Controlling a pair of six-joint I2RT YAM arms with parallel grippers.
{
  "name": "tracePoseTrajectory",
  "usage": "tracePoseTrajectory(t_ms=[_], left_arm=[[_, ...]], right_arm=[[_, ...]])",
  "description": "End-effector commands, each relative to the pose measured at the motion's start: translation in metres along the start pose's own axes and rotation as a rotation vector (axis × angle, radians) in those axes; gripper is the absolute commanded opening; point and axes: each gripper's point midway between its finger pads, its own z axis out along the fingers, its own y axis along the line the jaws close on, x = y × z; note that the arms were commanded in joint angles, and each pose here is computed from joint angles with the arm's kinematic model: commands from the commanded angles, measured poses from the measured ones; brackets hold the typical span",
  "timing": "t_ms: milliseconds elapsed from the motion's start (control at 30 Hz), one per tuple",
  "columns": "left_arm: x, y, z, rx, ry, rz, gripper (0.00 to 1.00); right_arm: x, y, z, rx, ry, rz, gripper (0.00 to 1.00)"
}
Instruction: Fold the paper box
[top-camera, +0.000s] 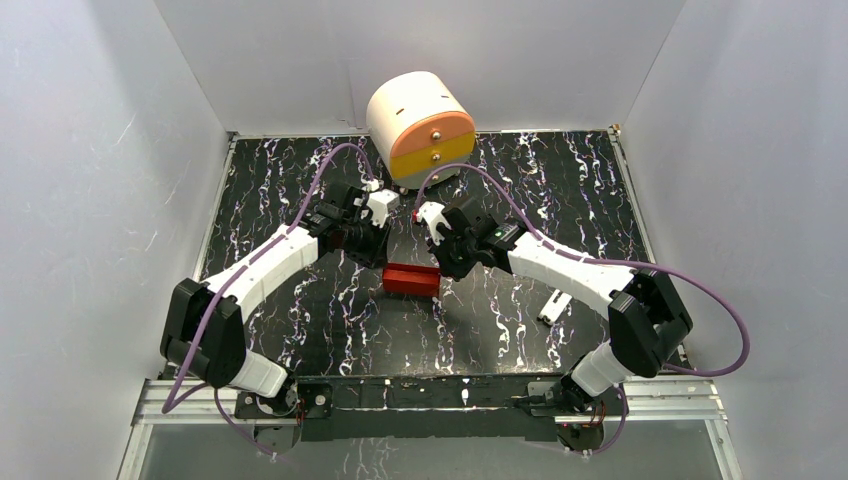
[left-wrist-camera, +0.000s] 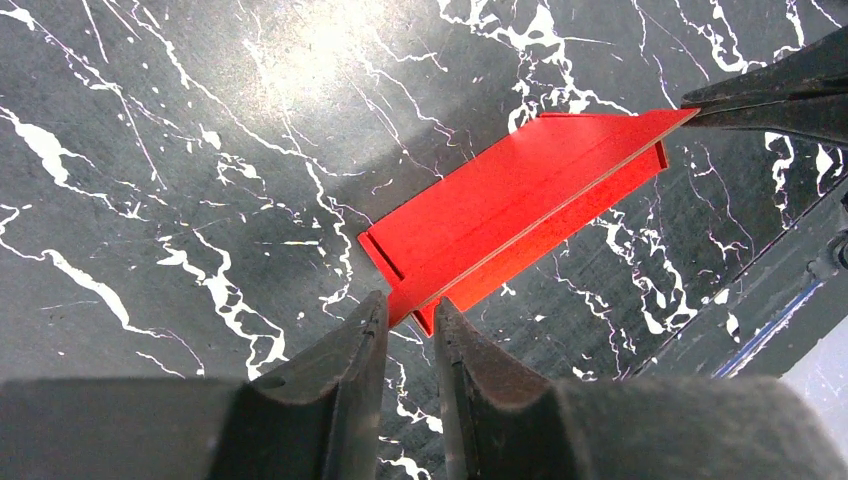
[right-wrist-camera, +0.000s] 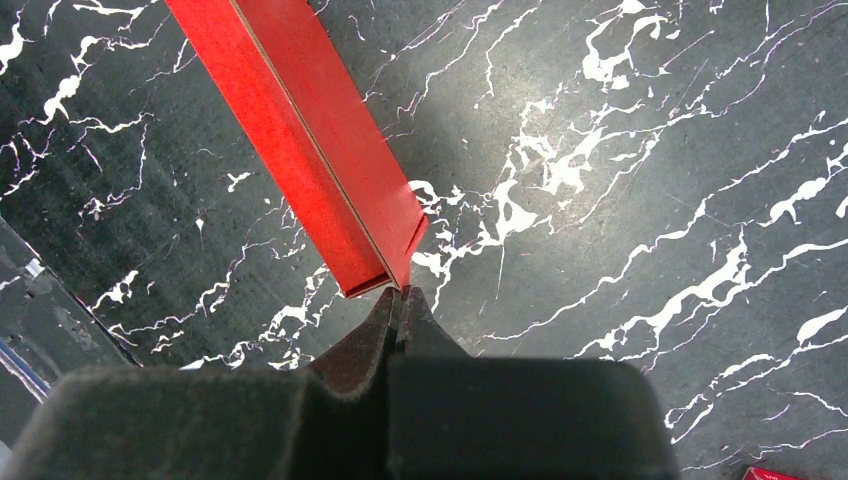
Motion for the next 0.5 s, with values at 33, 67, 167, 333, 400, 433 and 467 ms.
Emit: tracePoseTrajectory(t_ms=[33, 67, 167, 333, 400, 433, 467], left_arm=[[-0.0062, -0.0078, -0.0046, 0.045, -0.001, 0.007, 0.2], [-0.0056, -0.0081, -0.0044, 0.047, 0.002, 0.006, 0.2], [-0.0039, -0.0084, -0.0035, 0.049, 0.009, -0.004, 0.2], [-0.0024, -0.0078, -0.0021, 0.045, 0.02, -0.02, 0.18], [-0.0025, -0.01, -0.0013, 0.051, 0.023, -0.056, 0.16], [-0.0024, -0.01, -0.0007, 0.049, 0.025, -0.07, 0.15], [-0.0028, -0.0106, -0.0003, 0.049, 0.026, -0.087, 0.14]], right_arm=[[-0.0106, 0.0024, -0.0018, -0.024, -0.015, -0.003, 0.0], [-0.011, 0.0028, -0.0017, -0.024, -0.016, -0.002, 0.0], [-0.0114, 0.0023, -0.002, -0.021, -0.017, 0.002, 0.0], [-0.0123, 0.0021, -0.0027, -0.017, -0.019, 0.012, 0.0], [-0.0133, 0.0026, -0.0033, -0.018, -0.022, 0.019, 0.0], [-0.0134, 0.0026, -0.003, -0.017, -0.022, 0.024, 0.0], [-0.0136, 0.0024, -0.0029, -0.014, -0.021, 0.03, 0.0]])
